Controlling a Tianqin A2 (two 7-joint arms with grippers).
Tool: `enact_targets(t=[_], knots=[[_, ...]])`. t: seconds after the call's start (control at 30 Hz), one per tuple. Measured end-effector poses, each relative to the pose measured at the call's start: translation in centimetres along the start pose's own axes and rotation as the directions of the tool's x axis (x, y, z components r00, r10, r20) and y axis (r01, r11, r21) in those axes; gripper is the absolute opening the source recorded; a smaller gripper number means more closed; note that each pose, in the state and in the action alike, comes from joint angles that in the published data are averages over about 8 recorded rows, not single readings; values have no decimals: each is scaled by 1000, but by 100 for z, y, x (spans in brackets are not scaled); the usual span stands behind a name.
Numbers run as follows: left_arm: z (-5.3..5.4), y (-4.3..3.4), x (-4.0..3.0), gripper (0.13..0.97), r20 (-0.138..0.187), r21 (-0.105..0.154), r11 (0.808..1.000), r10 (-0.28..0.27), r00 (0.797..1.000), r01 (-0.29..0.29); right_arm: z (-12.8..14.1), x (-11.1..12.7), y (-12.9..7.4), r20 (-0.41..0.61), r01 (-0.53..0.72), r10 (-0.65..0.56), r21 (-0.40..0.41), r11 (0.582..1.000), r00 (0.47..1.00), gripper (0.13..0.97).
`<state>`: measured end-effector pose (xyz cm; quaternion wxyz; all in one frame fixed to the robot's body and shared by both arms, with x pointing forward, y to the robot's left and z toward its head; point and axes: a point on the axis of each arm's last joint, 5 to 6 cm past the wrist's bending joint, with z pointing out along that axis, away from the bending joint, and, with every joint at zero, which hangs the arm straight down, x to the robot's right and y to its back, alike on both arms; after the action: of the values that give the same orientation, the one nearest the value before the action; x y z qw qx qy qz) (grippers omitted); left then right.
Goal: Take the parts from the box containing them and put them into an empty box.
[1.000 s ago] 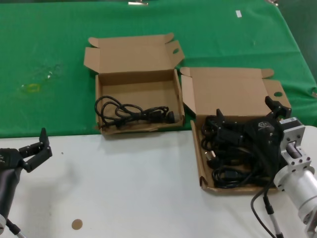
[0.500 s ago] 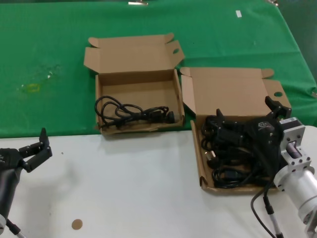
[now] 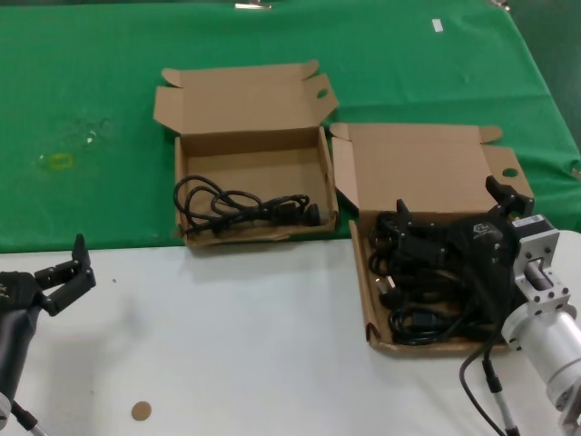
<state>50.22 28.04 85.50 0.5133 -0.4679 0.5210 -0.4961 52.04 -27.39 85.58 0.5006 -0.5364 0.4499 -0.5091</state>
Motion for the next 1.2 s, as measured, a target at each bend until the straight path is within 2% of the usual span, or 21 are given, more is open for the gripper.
enact_targets(t=[1.2], knots=[[0, 0, 0, 966, 0, 0, 1000, 0, 1000, 0, 0, 0, 0, 0, 0, 0, 0, 1000, 1000, 966]])
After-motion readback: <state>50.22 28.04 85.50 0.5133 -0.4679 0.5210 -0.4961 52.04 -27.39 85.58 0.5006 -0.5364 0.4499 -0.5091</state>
